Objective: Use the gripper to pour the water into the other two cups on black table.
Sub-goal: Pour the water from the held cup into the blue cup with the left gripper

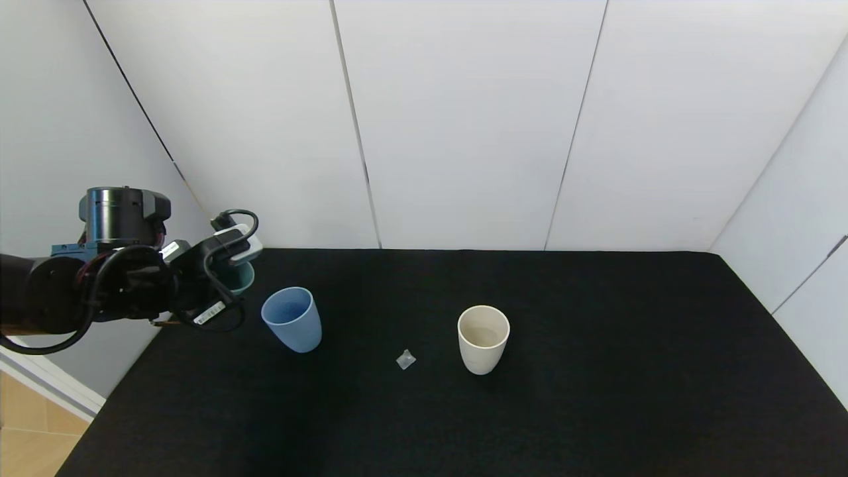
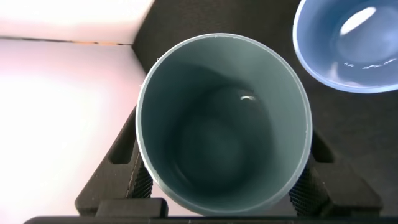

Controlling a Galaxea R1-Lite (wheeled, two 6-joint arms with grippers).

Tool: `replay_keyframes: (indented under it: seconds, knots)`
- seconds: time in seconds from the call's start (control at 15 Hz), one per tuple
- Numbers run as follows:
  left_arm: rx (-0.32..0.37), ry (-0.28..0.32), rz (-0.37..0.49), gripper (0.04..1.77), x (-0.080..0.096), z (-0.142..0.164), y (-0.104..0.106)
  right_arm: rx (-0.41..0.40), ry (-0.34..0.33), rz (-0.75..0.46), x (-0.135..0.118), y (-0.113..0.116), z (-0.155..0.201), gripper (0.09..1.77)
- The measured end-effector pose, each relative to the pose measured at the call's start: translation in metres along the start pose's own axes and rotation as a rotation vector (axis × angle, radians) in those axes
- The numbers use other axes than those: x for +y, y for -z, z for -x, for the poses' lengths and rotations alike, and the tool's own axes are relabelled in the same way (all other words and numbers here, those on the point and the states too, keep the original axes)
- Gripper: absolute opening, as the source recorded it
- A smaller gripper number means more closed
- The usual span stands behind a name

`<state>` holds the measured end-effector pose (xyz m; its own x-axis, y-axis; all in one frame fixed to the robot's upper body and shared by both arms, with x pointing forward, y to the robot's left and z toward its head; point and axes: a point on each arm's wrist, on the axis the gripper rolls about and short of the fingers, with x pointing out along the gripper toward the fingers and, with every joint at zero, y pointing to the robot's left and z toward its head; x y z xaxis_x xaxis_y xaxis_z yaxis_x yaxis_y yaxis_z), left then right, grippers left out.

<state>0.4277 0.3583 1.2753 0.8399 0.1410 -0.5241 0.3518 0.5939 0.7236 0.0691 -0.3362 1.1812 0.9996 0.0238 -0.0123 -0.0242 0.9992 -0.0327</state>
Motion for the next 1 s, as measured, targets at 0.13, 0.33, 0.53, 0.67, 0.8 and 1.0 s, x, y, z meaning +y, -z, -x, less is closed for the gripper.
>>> replay_keyframes:
  seconds: [0.13,0.33,0.53,0.67,0.8,1.0]
  knots:
    - [0.009,-0.014,-0.039,1.18,-0.001,-0.001,-0.005,0.000,0.000,0.000,0.000,0.000,0.000,1.71]
    - [0.016,-0.025,-0.093,1.18,-0.003,-0.002,-0.011,0.000,0.001,0.000,0.000,0.000,0.000,1.71]
    - [0.031,-0.042,-0.145,1.18,-0.002,-0.003,-0.014,0.000,0.000,0.000,0.000,0.000,0.000,1.71]
    - [0.041,-0.050,-0.190,1.18,-0.002,-0.004,-0.015,0.000,0.000,0.000,0.000,0.000,0.000,1.71]
    - [0.051,-0.060,-0.231,1.18,-0.001,-0.004,-0.016,0.000,0.000,0.000,0.000,0.000,0.000,1.71]
    - [0.057,-0.068,-0.267,1.18,-0.003,-0.003,-0.021,0.000,0.000,0.000,0.000,0.000,0.000,1.71]
